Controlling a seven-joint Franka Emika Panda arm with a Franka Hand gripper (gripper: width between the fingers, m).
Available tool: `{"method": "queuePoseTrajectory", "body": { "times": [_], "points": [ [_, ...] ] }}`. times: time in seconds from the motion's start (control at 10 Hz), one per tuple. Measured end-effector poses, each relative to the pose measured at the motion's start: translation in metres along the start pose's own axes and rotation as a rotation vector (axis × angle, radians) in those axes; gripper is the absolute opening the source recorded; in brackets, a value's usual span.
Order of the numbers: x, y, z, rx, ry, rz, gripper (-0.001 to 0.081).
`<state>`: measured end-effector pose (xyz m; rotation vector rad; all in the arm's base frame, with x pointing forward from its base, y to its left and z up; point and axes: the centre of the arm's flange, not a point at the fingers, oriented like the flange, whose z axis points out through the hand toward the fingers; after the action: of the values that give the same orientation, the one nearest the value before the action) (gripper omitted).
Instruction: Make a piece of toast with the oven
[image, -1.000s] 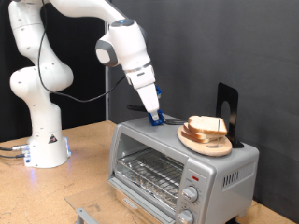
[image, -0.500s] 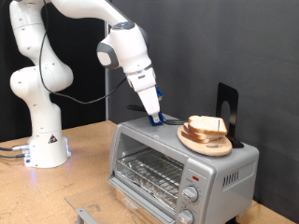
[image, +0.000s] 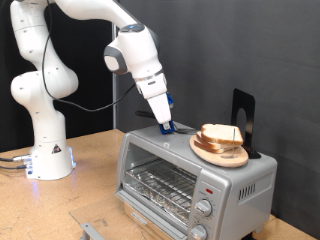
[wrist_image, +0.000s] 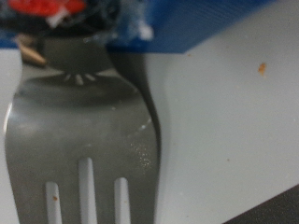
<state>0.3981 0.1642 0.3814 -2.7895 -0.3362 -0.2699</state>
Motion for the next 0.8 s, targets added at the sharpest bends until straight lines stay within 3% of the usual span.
{"method": "queuePoseTrajectory", "body": {
  "times": [0.2, 0.4, 0.6, 0.8],
  "points": [
    [0.001, -0.001, -0.003, 0.029, 0.012, 0.015, 0.0463],
    [0.004, -0.007, -0.023, 0.088, 0.028, 0.020, 0.0464],
    [0.002, -0.013, -0.048, 0.131, -0.008, 0.016, 0.0465],
    [0.002, -0.010, -0.044, 0.123, 0.016, 0.027, 0.0465]
  ]
}}
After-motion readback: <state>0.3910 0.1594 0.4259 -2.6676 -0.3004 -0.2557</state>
